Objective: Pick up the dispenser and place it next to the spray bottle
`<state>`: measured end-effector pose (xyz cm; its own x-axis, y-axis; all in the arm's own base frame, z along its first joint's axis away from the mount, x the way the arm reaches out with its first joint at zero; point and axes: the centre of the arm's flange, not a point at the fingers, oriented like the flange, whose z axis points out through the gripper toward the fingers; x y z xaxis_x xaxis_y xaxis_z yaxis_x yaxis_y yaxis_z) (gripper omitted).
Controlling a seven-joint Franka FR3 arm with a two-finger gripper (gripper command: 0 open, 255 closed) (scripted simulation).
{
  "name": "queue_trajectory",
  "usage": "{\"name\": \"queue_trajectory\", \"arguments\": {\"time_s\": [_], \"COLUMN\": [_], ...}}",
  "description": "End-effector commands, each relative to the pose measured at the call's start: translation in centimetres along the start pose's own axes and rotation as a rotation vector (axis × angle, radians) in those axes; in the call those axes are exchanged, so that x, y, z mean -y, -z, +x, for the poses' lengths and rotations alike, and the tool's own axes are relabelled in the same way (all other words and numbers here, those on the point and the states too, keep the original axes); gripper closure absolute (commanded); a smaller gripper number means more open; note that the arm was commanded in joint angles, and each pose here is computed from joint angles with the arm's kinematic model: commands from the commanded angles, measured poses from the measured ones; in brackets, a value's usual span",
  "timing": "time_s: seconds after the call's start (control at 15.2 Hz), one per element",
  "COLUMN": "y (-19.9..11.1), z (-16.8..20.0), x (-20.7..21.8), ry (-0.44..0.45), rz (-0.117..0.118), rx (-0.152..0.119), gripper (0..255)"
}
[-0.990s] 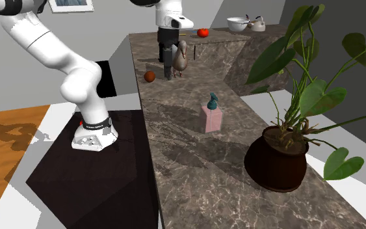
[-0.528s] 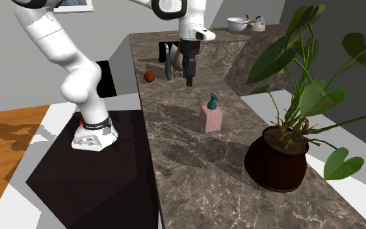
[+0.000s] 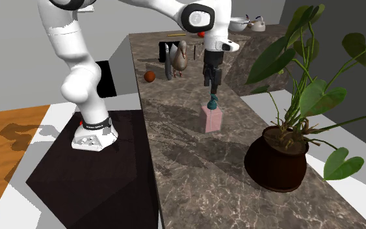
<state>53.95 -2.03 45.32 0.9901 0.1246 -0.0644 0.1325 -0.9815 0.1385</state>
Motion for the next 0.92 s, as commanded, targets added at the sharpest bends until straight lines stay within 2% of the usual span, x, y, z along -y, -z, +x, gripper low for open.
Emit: {"name": "queue_trajectory", "arguments": {"time_s": [0.0, 0.53, 0.86], "y": [-1.1, -5.1, -5.1], "z": [2.4, 2.6, 2.6], "x": [0.0, 0.0, 0.0], "ry": [0.013, 0.013, 0.013], "rz": [-0.008, -0.008, -0.008], "rx": [-0.005, -0.005, -0.005], "gripper": [0, 0, 0]}}
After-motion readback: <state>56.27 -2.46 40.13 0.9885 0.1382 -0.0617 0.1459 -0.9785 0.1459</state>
